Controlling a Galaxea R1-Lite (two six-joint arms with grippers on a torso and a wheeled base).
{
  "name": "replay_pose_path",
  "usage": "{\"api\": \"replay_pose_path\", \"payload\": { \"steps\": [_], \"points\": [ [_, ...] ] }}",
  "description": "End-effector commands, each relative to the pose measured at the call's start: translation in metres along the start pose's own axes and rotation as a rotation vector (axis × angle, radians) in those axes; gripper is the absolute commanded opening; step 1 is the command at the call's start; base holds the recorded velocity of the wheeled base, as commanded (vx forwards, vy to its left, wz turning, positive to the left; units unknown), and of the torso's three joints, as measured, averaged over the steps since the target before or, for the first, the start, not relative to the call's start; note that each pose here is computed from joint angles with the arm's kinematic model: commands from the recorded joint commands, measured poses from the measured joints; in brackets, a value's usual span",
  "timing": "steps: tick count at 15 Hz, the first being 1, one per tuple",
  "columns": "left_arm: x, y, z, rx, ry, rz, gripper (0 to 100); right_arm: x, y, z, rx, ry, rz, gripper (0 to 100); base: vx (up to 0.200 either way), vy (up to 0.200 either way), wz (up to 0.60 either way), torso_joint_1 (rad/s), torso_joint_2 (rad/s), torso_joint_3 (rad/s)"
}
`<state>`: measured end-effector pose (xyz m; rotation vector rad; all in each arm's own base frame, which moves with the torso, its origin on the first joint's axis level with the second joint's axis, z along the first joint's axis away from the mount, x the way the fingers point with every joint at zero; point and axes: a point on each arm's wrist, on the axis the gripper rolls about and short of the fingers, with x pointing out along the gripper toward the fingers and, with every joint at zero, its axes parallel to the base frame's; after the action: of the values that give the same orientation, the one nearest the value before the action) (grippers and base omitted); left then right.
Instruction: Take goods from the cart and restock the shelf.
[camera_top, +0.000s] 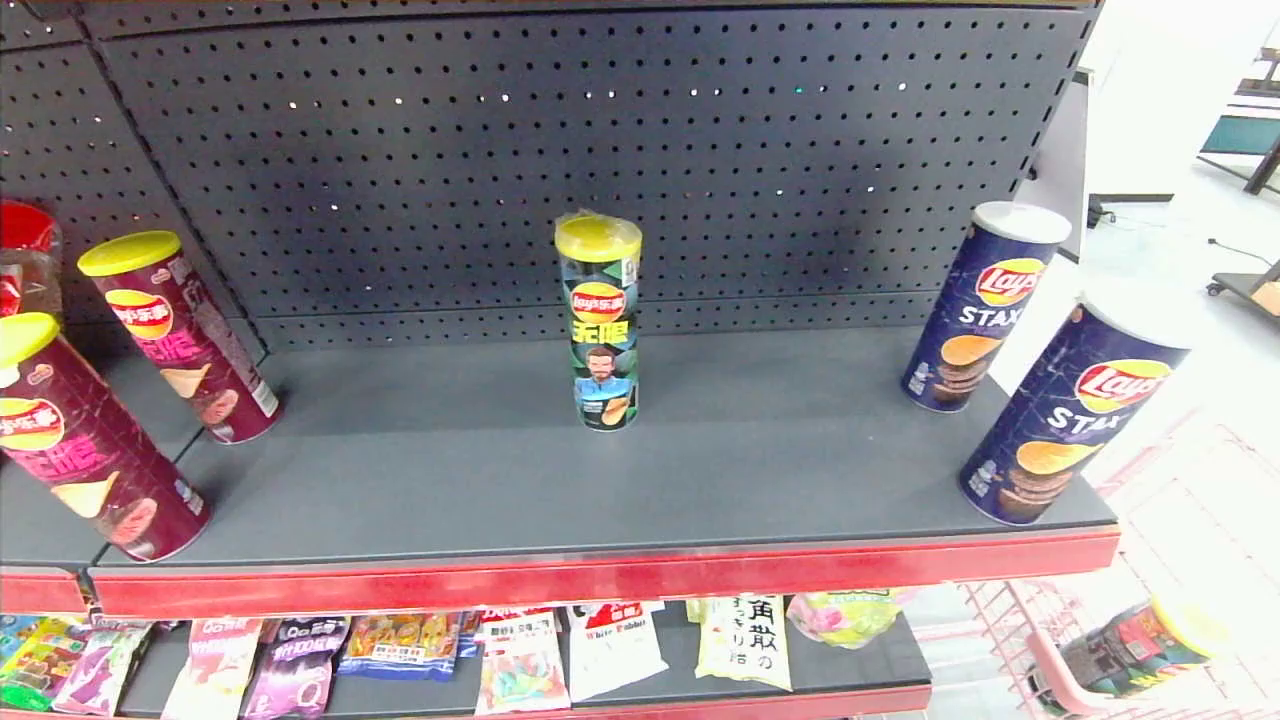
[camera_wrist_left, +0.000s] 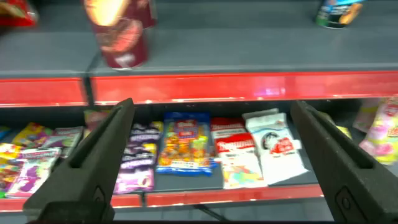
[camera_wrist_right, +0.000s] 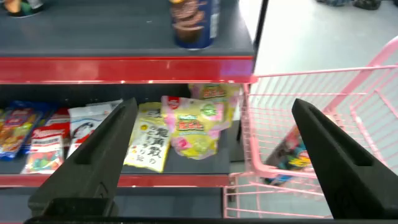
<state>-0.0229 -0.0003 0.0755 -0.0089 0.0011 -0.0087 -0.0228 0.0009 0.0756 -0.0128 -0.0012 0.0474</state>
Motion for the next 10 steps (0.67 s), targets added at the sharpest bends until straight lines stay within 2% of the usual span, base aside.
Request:
{"api": "replay_pose_path", "payload": {
  "steps": [1,4,6,10],
  "points": [
    [0.0000,0.0000,0.0001,0.000,0.000,0.001,100,0.0001,0.0000,0.0001,-0.001,0.001,0.002,100,0.000,-0.200,0.00,-0.007,0.00,0.002],
    [0.0000,0.0000,0.0001,0.000,0.000,0.001,100,0.0001,0.0001,0.0001,-0.001,0.001,0.005,100,0.000,-0.200,0.00,0.005,0.00,0.001],
    [0.0000,0.0000,0.0001,0.000,0.000,0.001,100,0.0001,0.0001,0.0002,-0.001,-0.001,0.005,100,0.000,0.000,0.00,0.000,0.00,0.000],
    [0.0000,0.0000,0.0001,0.000,0.000,0.001,100,0.0001,0.0001,0.0002,0.002,-0.001,0.005,100,0.000,0.000,-0.60,0.004,0.00,0.001]
  ]
}}
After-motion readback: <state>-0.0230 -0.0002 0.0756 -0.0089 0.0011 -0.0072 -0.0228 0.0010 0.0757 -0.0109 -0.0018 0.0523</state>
